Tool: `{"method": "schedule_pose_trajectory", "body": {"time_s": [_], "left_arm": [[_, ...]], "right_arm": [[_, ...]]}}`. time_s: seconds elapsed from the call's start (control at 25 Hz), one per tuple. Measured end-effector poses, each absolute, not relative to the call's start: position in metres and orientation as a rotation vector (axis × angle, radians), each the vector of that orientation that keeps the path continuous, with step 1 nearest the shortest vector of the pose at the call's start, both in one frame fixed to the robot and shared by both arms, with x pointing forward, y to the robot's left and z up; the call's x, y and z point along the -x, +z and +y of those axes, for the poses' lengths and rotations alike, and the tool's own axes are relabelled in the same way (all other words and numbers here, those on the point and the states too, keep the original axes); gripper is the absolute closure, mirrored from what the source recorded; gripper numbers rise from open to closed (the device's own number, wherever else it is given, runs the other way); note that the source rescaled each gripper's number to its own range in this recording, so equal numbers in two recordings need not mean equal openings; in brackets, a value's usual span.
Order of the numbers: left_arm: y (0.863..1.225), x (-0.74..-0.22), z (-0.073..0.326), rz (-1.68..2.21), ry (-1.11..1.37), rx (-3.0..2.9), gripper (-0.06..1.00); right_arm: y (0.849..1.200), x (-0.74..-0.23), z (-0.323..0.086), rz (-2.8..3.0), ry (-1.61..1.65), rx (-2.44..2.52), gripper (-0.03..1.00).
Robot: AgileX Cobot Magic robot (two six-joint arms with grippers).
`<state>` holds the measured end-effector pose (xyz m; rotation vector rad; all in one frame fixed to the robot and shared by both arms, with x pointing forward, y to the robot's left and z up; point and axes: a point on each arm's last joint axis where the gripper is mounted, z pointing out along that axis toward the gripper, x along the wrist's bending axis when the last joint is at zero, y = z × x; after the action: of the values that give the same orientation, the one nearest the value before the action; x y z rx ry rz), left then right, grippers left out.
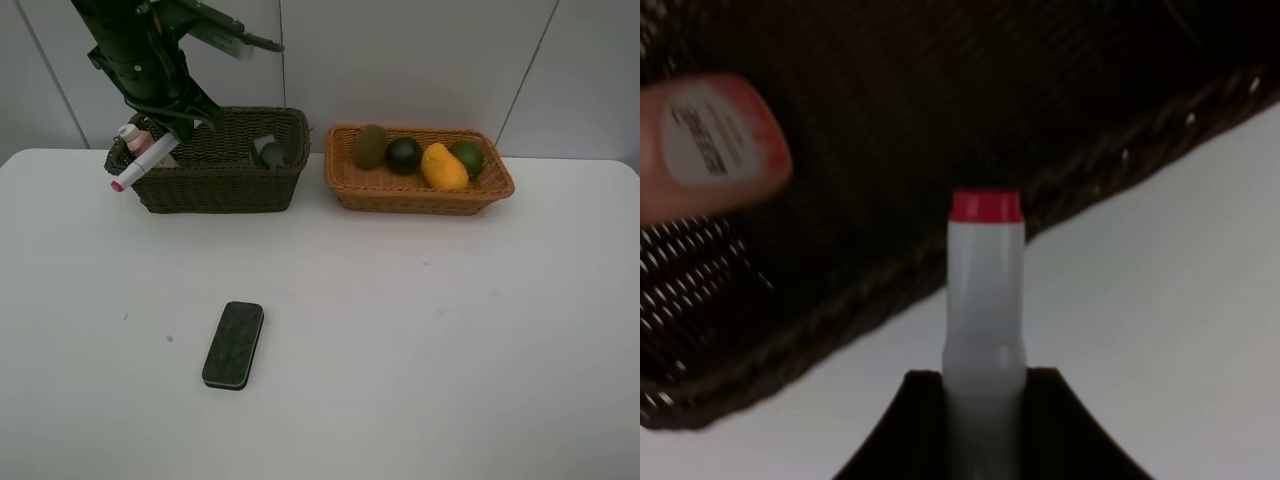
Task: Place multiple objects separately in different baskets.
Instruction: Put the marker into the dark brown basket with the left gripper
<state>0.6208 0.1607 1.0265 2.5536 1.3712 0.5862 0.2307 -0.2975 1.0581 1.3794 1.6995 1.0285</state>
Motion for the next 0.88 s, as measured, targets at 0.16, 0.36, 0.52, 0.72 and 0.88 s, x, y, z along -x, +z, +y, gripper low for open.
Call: {"method": "schedule_pose_trajectory", "body": {"time_s": [0.16, 0.36, 0.52, 0.72, 0.88], "left_arm": [[1.039, -0.639, 0.159, 1.173, 0.761, -2.611, 0.93], [1.029, -0.666, 0.153, 0.969, 0.915, -2.697, 0.93], [1.009, -0.684, 0.146, 0.825, 1.014, -2.707, 0.93], [0.98, -0.698, 0.137, 0.719, 1.047, -2.686, 0.93], [0.962, -0.703, 0.133, 0.69, 1.034, -2.692, 0.93]], "right_arm": [[1.058, -0.231, -0.298, 1.699, 1.029, -1.379, -0.03], [1.058, -0.231, -0.298, 1.699, 1.029, -1.379, -0.03], [1.058, -0.231, -0.298, 1.699, 1.029, -1.379, -0.03], [1.058, -0.231, -0.298, 1.699, 1.029, -1.379, -0.03], [1.058, -0.231, -0.298, 1.699, 1.029, -1.379, -0.03]]}}
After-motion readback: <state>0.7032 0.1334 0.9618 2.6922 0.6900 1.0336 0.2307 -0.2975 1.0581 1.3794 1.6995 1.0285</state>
